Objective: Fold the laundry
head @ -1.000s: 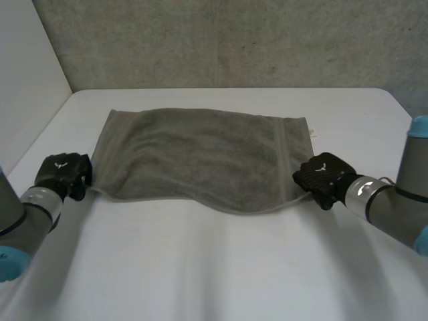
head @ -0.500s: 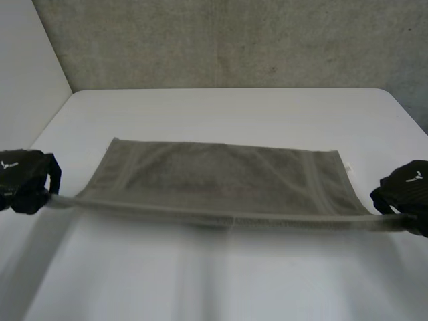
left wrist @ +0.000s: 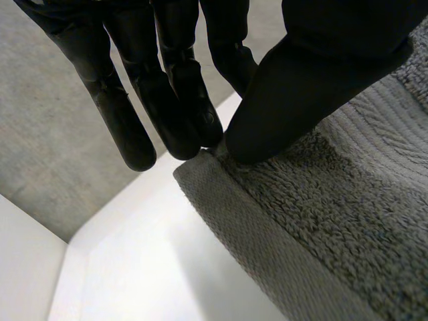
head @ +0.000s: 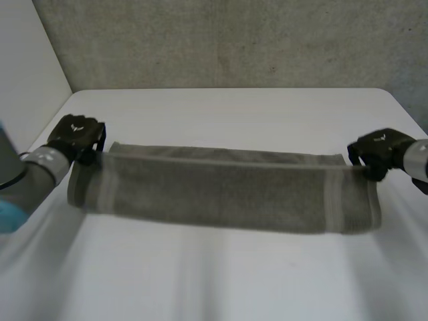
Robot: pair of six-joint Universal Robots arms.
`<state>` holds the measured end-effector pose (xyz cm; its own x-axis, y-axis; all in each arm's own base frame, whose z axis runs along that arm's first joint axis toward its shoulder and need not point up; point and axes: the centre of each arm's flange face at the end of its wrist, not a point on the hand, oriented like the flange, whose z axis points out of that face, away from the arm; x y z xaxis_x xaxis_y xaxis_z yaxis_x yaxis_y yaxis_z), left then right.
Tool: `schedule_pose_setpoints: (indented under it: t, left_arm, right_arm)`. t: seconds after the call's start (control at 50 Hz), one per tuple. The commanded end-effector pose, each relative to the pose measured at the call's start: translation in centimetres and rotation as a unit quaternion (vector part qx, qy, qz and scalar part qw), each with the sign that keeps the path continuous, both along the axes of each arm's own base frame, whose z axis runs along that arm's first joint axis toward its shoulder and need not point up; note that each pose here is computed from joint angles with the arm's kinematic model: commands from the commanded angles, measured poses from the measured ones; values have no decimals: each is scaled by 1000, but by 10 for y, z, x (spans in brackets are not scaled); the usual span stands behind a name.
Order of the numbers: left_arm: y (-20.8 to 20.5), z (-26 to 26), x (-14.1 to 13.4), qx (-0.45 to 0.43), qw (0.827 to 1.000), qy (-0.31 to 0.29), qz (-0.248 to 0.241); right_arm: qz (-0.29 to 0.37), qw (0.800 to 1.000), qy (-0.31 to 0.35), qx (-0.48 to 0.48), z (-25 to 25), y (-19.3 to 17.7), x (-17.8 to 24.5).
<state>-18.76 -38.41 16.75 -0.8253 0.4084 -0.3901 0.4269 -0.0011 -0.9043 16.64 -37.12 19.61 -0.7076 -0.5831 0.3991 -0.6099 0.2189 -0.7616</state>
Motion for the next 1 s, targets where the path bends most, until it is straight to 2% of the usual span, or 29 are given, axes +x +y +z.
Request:
schedule_pose_setpoints:
  t: [0.02,0.22,0.4,0.5,0.66,0.74,0.88,1.0]
  left_arm:
    - [-38,-14,-15,-24,999,2,28]
    - [-57,-46,-29,-20,999,-3,34]
    - [-58,-48,-30,-19,999,-3,34]
    - [-52,-45,-36,-16,1000,-1,27]
    - [-34,-18,-33,-7,999,35,32]
    - [-10,8,-28,9,995,94,38]
    - [24,34,-20,15,986,161,46]
    - [47,36,-13,4,978,204,50]
  right_arm:
    - [-33,996,-44,-68,-6,-32,14]
    - [-48,993,-33,-98,-23,-56,31]
    - [-71,993,-21,-96,-43,-68,32]
    - [-93,990,-20,-104,-34,-68,30]
    - [-103,986,-59,-120,13,-41,28]
    - [-99,985,-61,-125,29,-13,25]
    - [-83,990,-53,-97,28,33,22]
    - [-76,995,-33,-50,-1,64,18]
